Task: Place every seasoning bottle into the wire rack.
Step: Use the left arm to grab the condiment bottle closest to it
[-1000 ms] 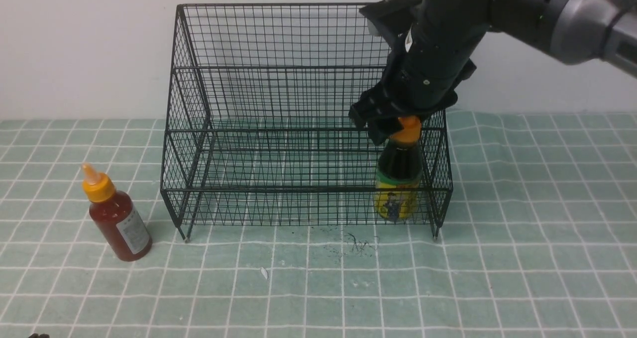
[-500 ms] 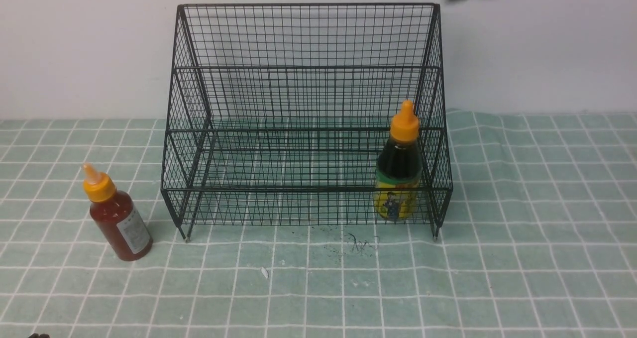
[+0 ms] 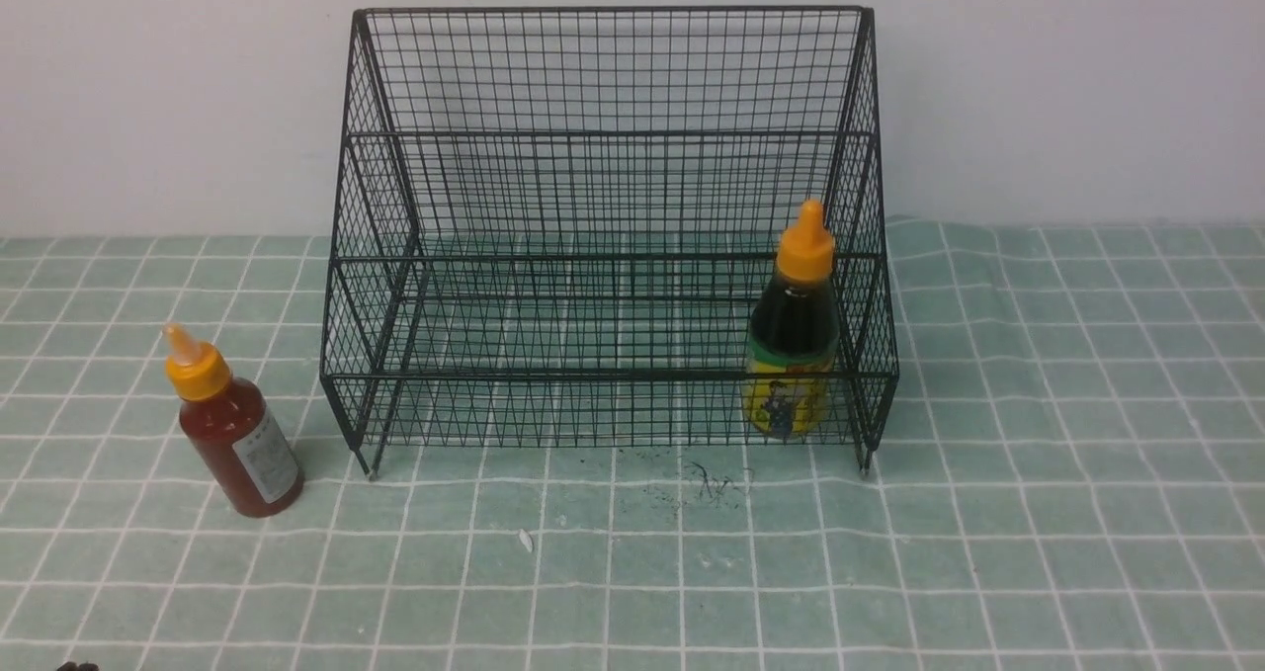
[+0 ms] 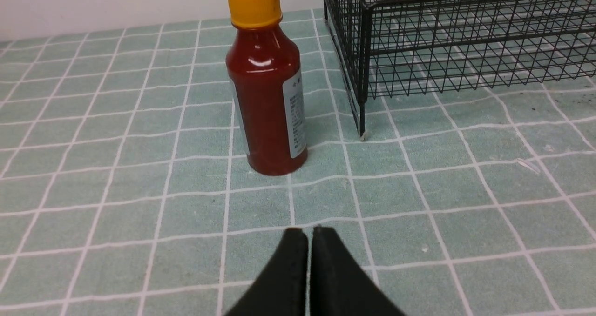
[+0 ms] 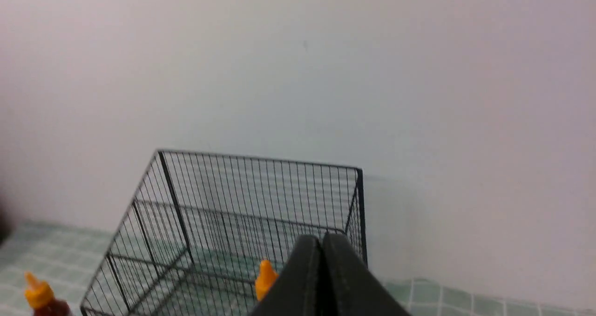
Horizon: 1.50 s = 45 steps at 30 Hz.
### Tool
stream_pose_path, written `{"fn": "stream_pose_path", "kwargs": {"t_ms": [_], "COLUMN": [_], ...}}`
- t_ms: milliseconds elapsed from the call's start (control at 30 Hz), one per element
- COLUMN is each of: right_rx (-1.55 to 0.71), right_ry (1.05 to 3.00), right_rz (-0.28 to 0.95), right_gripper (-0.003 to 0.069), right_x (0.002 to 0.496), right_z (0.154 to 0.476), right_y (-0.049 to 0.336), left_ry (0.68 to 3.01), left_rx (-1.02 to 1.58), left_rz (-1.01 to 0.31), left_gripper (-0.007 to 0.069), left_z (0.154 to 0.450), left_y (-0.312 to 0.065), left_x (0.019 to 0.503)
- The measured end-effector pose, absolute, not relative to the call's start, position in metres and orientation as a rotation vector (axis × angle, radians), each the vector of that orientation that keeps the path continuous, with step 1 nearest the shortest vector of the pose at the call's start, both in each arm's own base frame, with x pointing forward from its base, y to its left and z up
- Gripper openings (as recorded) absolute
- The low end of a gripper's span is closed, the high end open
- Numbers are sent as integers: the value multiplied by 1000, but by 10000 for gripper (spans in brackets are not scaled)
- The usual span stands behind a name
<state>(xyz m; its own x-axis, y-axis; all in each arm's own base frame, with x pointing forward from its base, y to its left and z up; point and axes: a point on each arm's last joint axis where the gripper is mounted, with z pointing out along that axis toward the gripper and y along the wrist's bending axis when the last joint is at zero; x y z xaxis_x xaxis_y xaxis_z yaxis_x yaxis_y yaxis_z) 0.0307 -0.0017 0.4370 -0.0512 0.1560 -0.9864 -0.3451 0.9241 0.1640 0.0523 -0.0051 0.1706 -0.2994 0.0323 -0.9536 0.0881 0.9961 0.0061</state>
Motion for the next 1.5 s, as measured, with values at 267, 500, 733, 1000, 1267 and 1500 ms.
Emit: {"fn": "stream_pose_path", "kwargs": {"t_ms": [267, 500, 733, 1000, 1267, 1500], "right_rx": [33, 21, -122, -345, -321, -126], "right_ry": [1631, 1690, 1523, 1414, 1423, 1645], "right_rz": [559, 556, 559, 503, 330, -2], "right_gripper": [-12, -12, -12, -12, -12, -12], "right_x": [23, 33, 32, 28, 28, 49], "right_z": [330, 290, 302, 305, 289, 223], "right_y": [-8, 0, 7, 17, 13, 3], "left_ry": [1875, 1875, 1875, 1875, 1875, 1875], "left_rx": [87, 87, 87, 87, 87, 87], "left_rz": [-55, -55, -55, -55, -55, -55], "left_gripper": [-6, -6, -6, -6, -6, -6], "left_z": [171, 171, 171, 171, 171, 171], "left_y": [-5, -5, -5, -5, -5, -5], "left_x": [52, 52, 52, 52, 52, 52]}}
